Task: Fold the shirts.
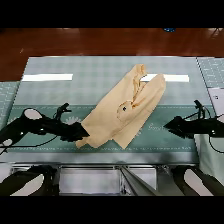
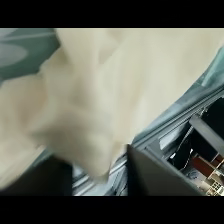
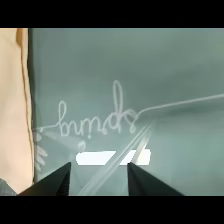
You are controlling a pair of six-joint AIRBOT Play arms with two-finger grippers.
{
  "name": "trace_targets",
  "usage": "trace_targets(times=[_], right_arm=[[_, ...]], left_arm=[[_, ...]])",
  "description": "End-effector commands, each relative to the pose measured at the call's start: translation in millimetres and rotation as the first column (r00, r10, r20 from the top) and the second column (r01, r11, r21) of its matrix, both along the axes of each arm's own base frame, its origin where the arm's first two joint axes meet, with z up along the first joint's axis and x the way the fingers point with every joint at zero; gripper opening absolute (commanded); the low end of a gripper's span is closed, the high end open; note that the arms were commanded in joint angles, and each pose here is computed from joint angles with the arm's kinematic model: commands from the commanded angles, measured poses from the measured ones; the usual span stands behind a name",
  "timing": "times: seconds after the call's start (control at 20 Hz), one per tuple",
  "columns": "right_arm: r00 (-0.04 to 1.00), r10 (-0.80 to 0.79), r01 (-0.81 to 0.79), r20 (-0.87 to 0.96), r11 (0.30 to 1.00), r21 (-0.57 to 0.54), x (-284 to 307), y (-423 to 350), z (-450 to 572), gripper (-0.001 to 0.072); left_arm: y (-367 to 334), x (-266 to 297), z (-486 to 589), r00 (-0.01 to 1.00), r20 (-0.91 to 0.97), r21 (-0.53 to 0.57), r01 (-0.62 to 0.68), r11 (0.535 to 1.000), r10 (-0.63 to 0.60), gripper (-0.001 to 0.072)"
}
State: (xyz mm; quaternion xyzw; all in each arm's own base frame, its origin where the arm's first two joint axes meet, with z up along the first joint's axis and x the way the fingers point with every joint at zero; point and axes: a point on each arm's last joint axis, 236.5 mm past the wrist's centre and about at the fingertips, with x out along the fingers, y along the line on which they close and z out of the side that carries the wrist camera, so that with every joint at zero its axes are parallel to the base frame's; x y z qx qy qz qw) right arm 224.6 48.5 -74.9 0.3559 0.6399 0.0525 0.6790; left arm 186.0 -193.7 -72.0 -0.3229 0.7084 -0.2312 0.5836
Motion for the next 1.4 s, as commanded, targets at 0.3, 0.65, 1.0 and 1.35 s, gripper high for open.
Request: trace_targets(times=[0.3, 0.65, 1.0, 1.35], right_arm=[[0.979, 0.188, -0.189, -0.083, 0.982, -0.002, -30, 74, -9, 0.0408], [0.976, 0.206, -0.201, -0.074, 0.976, 0.079, -29, 153, -22, 0.0408], [0.99, 0.139, -0.133, -0.027, 0.98, 0.149, -1, 208, -32, 0.0408], [0.975, 0.215, -0.222, 0.053, 0.957, 0.185, 12, 254, -23, 0.002]], left_arm=[[-39, 85, 47, 0.971, 0.227, -0.15, -0.036, 0.988, 0.07, 0.0023], [-40, 112, 75, 0.948, 0.31, -0.168, -0.027, 0.985, 0.079, 0.0024], [-40, 112, 74, 0.947, 0.311, -0.168, -0.027, 0.985, 0.079, 0.0023], [-38, 118, 73, 0.941, 0.324, -0.158, -0.049, 0.986, 0.098, 0.0023]])
